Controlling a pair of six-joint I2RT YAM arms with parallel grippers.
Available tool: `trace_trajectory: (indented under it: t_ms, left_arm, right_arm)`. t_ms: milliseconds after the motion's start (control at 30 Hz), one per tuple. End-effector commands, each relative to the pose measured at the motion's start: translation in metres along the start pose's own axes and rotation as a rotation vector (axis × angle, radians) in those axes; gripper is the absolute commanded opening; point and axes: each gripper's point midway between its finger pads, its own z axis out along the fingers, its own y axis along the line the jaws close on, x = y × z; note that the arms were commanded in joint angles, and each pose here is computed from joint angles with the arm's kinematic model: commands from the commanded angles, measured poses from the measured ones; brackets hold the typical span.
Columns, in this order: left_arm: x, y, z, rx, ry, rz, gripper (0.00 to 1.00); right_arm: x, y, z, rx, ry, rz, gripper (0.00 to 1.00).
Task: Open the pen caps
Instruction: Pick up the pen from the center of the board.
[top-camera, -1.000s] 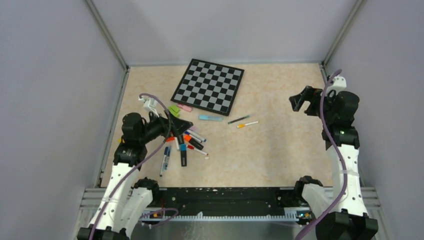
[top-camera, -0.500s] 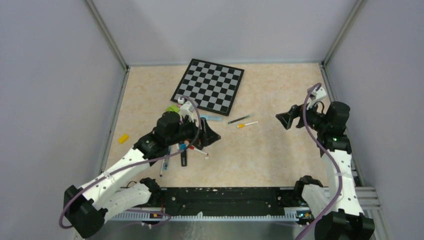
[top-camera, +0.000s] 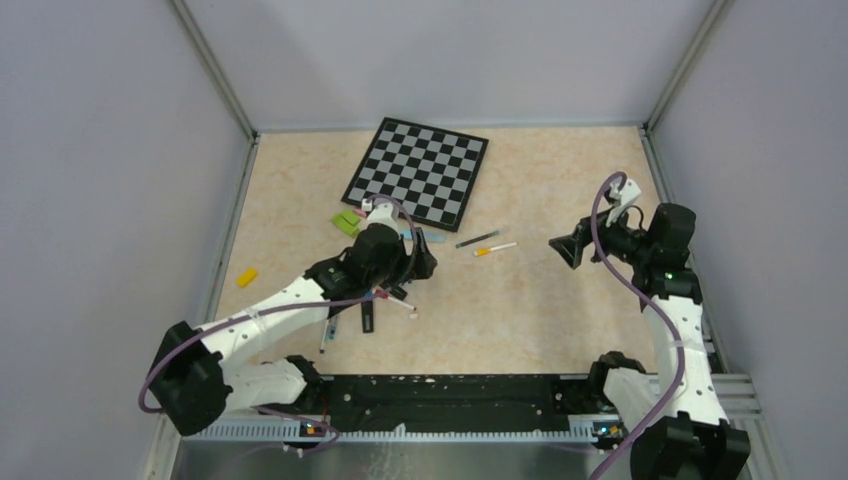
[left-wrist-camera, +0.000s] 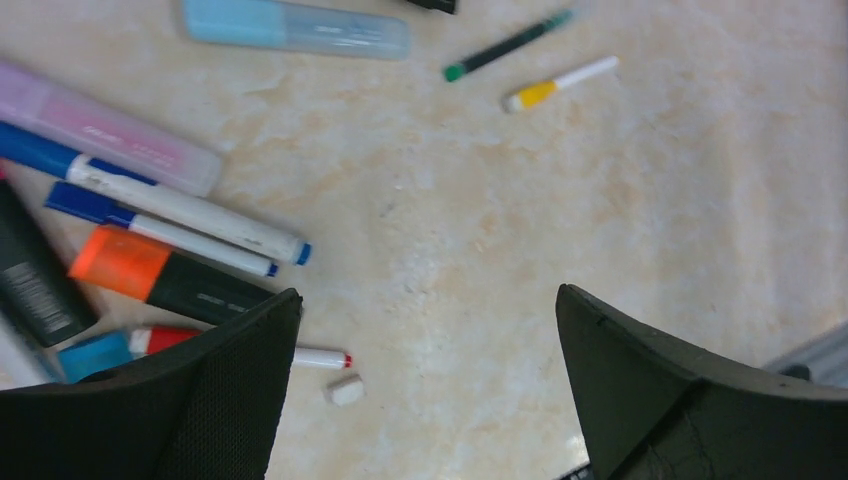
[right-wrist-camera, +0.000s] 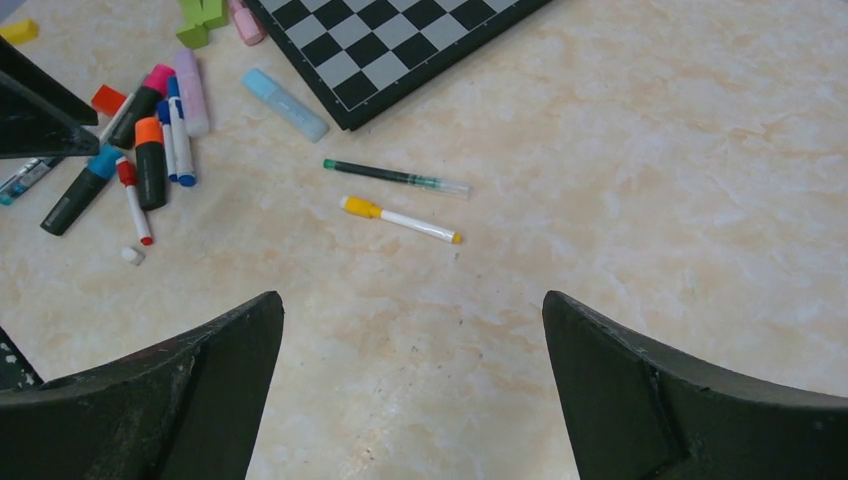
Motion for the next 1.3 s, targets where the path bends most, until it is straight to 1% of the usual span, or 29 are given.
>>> trace_trajectory:
  t_ms: [0, 67, 133, 200, 267, 333, 400, 433, 500, 567, 633, 733, 867, 1033, 1267]
  left_arm:
    - [-0.029, 0.030, 0.018, -0.250, -0.115, -0.050, 0.99]
    - [-0.035, 0.033, 0.029, -0.293, -0.107, -0.001, 0.99]
    - [-0.040, 0.029, 0.041, -0.288, -0.086, 0.086, 0.99]
    - [-0.042, 0.033, 0.052, -0.305, -0.064, 0.105, 0.99]
    - [-0.049, 0.036, 0.060, -0.300, -0.055, 0.032, 0.99]
    - [-0.055, 0.045, 0.067, -0.319, -0.058, -0.110, 0.98]
    - [-0.058, 0.053, 0.073, -0.354, -0.048, -0.243, 0.93]
    - [-0.055, 0.061, 0.075, -0.394, -0.038, -0.283, 0.90]
    - [-0.058, 0.072, 0.076, -0.502, -0.035, -0.352, 0.88]
    - [-0.058, 0.084, 0.078, -0.590, -0.032, -0.370, 0.88]
    - [-0.056, 0.093, 0.082, -0.642, -0.016, -0.391, 0.87]
    - [-0.056, 0.098, 0.095, -0.645, 0.022, -0.428, 0.80]
    - [-0.051, 0.101, 0.108, -0.669, 0.055, -0.459, 0.76]
    - [-0.051, 0.098, 0.120, -0.670, 0.067, -0.501, 0.74]
    - [-0.049, 0.098, 0.138, -0.681, 0.092, -0.508, 0.74]
  right_arm:
    - [-0.004, 0.000, 0.001, -0.017, -0.007, -0.054, 0.99]
    - [-0.002, -0.002, 0.002, -0.012, 0.000, -0.052, 0.98]
    - [0.000, -0.003, 0.003, -0.010, 0.005, -0.050, 0.98]
    - [0.000, -0.003, 0.002, -0.007, 0.006, -0.052, 0.98]
    - [0.001, -0.004, 0.002, -0.004, 0.008, -0.054, 0.98]
    - [0.001, -0.004, 0.002, -0.004, 0.009, -0.056, 0.98]
    - [0.001, -0.004, 0.002, -0.004, 0.009, -0.056, 0.97]
    - [0.001, -0.004, 0.002, -0.006, 0.009, -0.057, 0.97]
    - [0.001, -0.004, 0.002, -0.005, 0.009, -0.056, 0.96]
    - [0.000, -0.004, 0.002, -0.004, 0.006, -0.060, 0.95]
    - [0.000, -0.004, 0.002, -0.003, 0.006, -0.060, 0.95]
    - [0.000, -0.004, 0.002, -0.003, 0.008, -0.057, 0.95]
    - [0.000, -0.004, 0.002, 0.001, 0.008, -0.060, 0.95]
    - [0.001, -0.005, 0.002, 0.002, 0.009, -0.060, 0.95]
    - [0.001, -0.005, 0.002, 0.005, 0.011, -0.060, 0.95]
